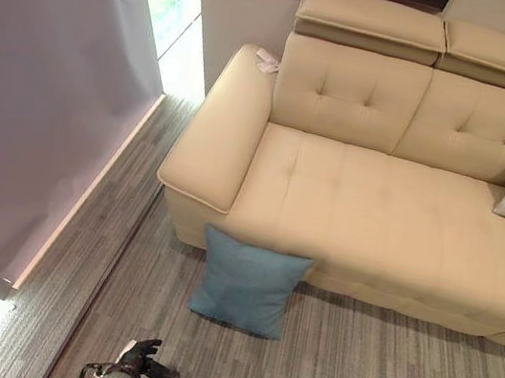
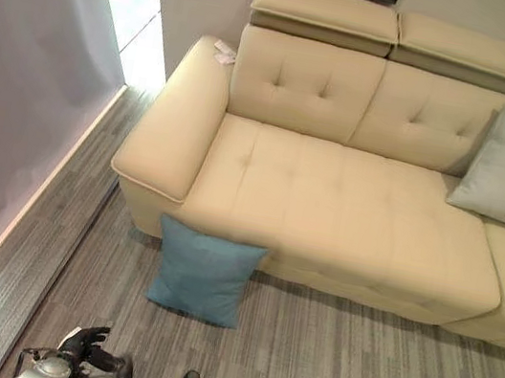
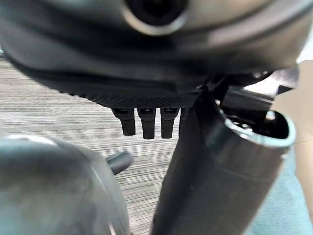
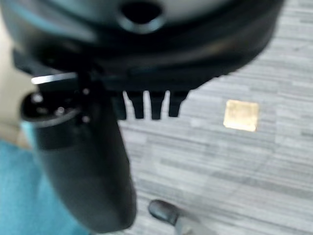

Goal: Pick up all the scattered cushions and arrange them neatly on the sofa.

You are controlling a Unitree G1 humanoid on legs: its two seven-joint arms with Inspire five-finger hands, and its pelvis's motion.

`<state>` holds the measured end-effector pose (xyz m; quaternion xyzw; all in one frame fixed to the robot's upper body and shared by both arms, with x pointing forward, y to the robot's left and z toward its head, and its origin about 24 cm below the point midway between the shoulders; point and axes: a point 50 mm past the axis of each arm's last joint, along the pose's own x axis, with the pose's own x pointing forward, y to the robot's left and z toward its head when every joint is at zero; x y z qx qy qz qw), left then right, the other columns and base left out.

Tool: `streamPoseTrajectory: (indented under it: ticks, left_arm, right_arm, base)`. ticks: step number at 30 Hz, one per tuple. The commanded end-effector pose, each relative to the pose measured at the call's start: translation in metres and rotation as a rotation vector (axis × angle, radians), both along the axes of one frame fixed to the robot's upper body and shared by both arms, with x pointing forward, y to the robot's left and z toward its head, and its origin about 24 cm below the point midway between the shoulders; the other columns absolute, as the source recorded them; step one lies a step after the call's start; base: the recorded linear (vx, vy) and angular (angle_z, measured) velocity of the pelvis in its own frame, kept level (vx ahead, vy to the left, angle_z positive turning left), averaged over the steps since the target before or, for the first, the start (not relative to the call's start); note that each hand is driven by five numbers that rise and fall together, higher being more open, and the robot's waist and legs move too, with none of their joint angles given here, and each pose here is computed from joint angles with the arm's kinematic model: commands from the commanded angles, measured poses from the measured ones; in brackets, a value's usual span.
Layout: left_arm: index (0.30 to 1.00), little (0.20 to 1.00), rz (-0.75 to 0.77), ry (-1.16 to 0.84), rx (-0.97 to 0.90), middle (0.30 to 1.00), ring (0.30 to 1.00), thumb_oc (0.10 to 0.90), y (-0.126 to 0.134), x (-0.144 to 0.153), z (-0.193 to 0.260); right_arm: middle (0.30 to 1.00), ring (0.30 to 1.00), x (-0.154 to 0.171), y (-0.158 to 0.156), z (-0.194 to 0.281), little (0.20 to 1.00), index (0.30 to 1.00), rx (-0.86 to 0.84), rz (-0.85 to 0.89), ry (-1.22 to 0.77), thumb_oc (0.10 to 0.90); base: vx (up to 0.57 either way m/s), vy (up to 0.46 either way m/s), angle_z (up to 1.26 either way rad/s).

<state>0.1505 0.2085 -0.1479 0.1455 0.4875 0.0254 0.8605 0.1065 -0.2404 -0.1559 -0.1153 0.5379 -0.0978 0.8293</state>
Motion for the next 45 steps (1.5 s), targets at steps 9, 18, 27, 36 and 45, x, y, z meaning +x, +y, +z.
streamPoseTrajectory:
  ticks: [9,18,27,36,45]
  left_arm:
    - [0.9,0.9,0.051,0.013,0.033,0.9,0.9,0.8,0.018,-0.009,0.0]
    - [0.9,0.9,0.07,0.007,0.063,0.9,0.9,0.8,0.031,-0.009,0.003]
    - [0.9,0.9,0.042,0.027,0.065,0.9,0.9,0.8,0.028,-0.013,0.001]
    - [0.9,0.9,0.104,-0.069,0.047,0.9,0.9,0.8,0.027,0.007,0.009]
    - [0.9,0.9,0.228,-0.531,0.025,0.9,0.9,0.8,0.022,0.107,0.078]
  right_arm:
    - [0.9,0.9,-0.005,-0.012,0.003,0.9,0.9,-0.042,-0.005,-0.01,0.8]
    - [0.9,0.9,0.011,-0.01,0.007,0.9,0.9,-0.039,0.005,-0.061,0.8]
    - [0.9,0.9,0.001,-0.012,0.005,0.9,0.9,-0.04,0.013,-0.025,0.8]
    - [0.9,0.9,0.022,-0.011,0.012,0.9,0.9,-0.029,-0.001,-0.113,0.8]
    - [0.9,0.9,0.129,-0.015,0.079,0.9,0.9,-0.111,-0.039,-0.568,0.8]
  base:
    - [0.15,0.175,-0.27]
    - [0.1,0.073,-0.17]
    - [0.13,-0.047,0.02]
    - [0.04,-0.086,0.07]
    - [-0.18,-0.052,0.22]
